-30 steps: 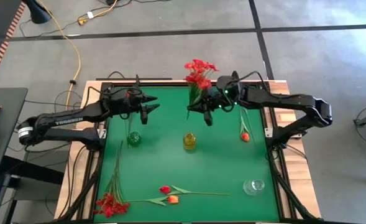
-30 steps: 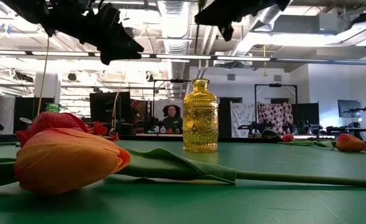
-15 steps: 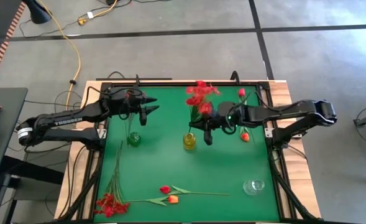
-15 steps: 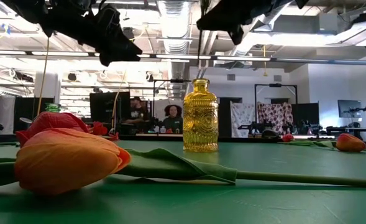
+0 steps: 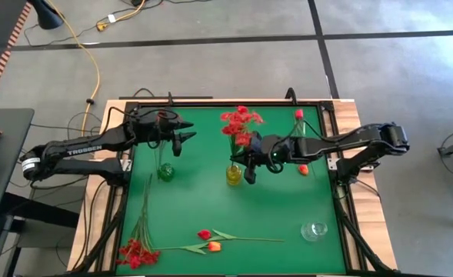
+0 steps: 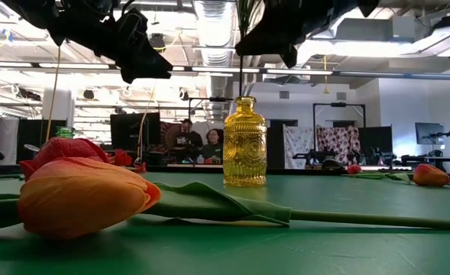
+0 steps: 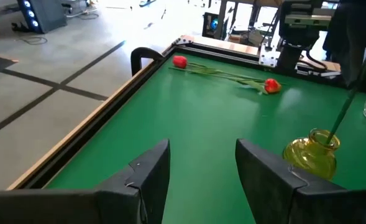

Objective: Sort flowers into vase by color
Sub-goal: Put the top right red flowers into the yellow vase

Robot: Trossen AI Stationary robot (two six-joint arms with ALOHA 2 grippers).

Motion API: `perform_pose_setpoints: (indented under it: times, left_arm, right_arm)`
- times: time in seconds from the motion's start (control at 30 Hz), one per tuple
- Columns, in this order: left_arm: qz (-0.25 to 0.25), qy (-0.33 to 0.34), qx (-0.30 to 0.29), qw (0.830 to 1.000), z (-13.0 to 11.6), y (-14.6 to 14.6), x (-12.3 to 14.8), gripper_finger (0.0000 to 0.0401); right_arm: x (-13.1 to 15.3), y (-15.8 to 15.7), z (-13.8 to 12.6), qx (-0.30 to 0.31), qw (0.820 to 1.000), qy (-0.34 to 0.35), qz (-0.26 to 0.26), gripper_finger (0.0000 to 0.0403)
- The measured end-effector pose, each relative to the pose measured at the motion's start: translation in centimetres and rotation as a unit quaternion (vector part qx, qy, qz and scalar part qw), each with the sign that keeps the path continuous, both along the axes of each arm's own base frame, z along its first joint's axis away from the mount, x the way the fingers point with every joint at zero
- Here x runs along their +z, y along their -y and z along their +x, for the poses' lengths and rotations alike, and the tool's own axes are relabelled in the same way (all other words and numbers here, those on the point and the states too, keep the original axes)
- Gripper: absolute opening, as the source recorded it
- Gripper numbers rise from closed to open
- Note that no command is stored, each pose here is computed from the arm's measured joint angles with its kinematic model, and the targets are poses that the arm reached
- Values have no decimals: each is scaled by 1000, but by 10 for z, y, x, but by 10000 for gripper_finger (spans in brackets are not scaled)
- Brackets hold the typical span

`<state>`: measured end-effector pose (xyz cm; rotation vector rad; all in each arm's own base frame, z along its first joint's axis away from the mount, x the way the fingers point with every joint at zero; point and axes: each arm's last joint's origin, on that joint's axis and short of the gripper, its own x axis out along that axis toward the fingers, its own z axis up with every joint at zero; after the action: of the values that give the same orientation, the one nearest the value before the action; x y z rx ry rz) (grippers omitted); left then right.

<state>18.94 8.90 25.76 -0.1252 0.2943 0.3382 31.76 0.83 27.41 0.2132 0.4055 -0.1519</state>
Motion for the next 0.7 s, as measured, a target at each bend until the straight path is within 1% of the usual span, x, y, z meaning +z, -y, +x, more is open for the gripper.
perform_pose_setpoints:
  times: [0.3, 0.5, 0.6, 0.7]
  left_arm:
    - [0, 1, 15, 1000, 0, -1, 0, 170]
    - [2, 1, 22, 1000, 0, -1, 0, 170]
    - [2, 1, 25, 1000, 0, -1, 0, 170]
    - [2, 1, 25, 1000, 0, -1, 0, 170]
  right_arm:
    - [-3, 1, -4, -9, 1000, -28, -6, 39]
    - [-4, 4, -4, -9, 999, -29, -17, 39]
    - [-18, 10, -8, -21, 1000, -13, -9, 39]
    - [-36, 14, -13, -39, 999, 2, 17, 39]
